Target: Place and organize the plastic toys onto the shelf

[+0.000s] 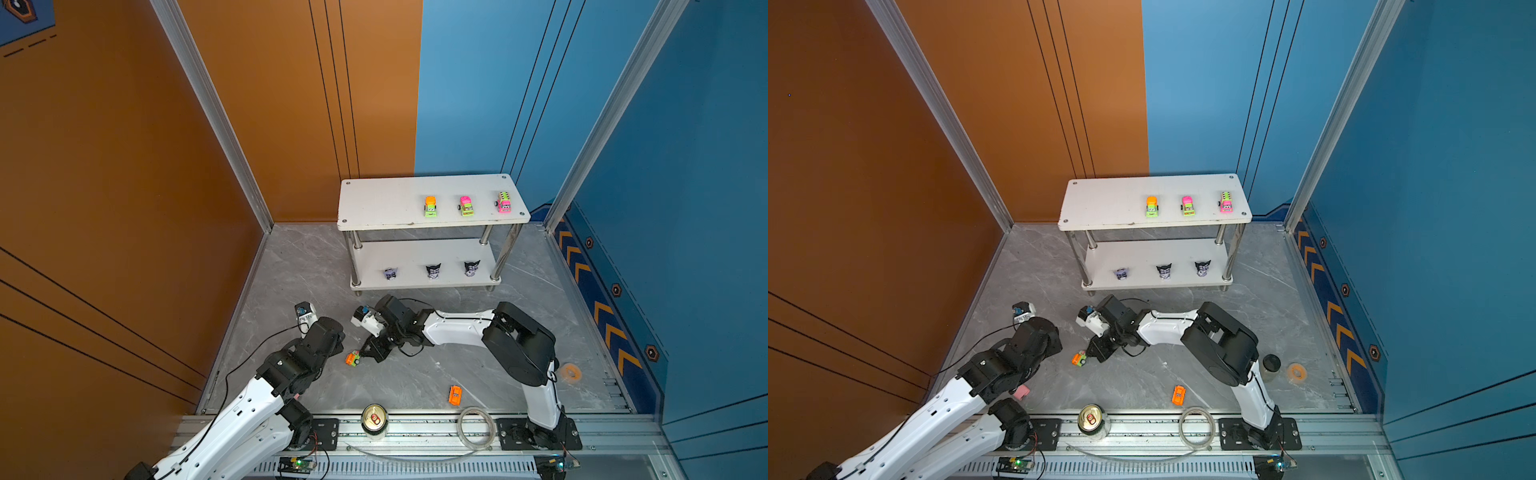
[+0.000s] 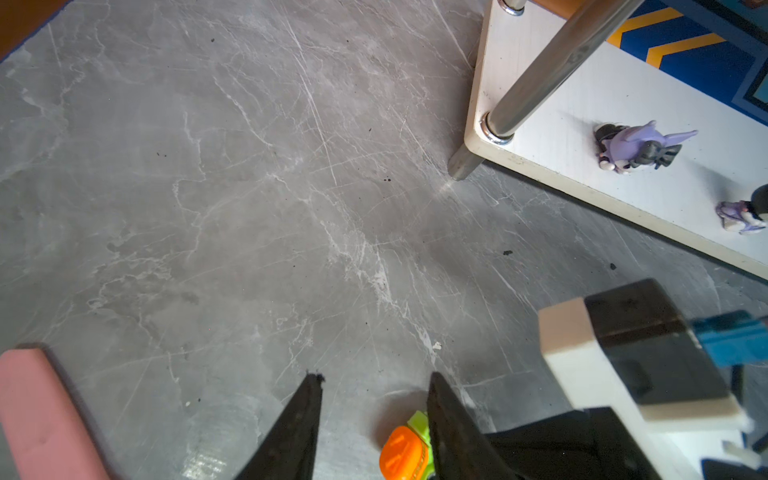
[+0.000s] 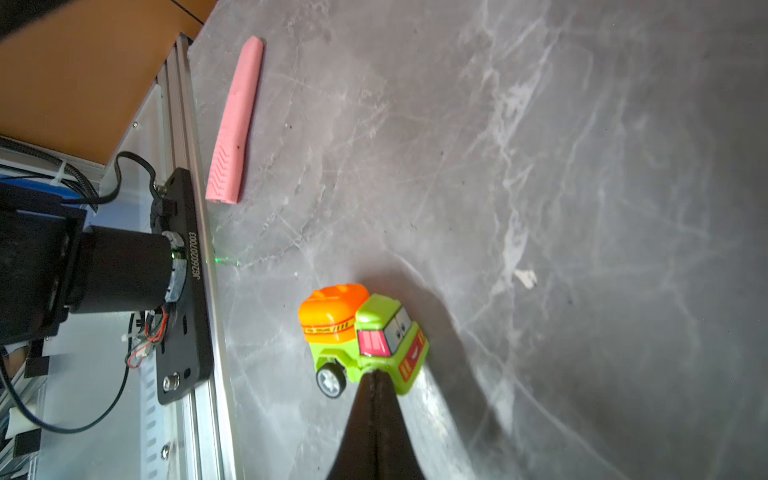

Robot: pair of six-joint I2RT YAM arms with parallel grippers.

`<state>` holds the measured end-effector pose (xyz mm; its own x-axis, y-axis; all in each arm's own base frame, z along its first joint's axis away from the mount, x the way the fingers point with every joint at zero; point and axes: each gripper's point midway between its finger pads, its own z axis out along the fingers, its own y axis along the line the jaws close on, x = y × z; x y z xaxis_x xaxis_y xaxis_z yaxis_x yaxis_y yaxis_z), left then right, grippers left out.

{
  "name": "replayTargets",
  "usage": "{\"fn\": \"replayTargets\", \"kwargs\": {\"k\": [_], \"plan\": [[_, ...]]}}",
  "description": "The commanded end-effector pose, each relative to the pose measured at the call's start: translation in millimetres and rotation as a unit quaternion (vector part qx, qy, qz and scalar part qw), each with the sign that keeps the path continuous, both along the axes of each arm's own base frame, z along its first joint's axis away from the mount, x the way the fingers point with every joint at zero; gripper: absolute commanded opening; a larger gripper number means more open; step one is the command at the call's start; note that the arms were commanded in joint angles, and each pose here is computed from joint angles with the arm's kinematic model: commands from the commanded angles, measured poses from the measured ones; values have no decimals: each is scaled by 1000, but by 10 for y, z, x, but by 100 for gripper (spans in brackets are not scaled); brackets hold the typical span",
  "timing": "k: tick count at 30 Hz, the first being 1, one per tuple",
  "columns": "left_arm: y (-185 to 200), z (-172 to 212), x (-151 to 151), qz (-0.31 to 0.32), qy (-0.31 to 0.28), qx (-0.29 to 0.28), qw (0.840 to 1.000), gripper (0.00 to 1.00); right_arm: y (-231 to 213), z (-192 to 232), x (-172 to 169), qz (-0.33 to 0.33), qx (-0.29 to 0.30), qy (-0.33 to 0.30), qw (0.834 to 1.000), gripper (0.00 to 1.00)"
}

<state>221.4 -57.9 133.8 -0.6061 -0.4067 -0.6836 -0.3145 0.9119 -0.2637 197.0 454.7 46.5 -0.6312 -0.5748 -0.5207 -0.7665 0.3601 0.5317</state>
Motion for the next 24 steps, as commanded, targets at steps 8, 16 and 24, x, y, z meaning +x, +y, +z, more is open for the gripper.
{"fn": "replayTargets", "kwargs": {"k": [8, 16, 24], "plan": [[-26, -45, 16, -10, 9, 2, 1000, 45, -365, -143, -156, -19, -56, 5, 998, 3], [-35, 31, 39, -12, 0, 0, 1000, 46, -439, 382, -163, 20, -67, -88, 994, 7], [-27, 72, 20, -13, -8, -6, 1000, 46, -43, 332, 54, 48, -88, -89, 991, 7]]}}
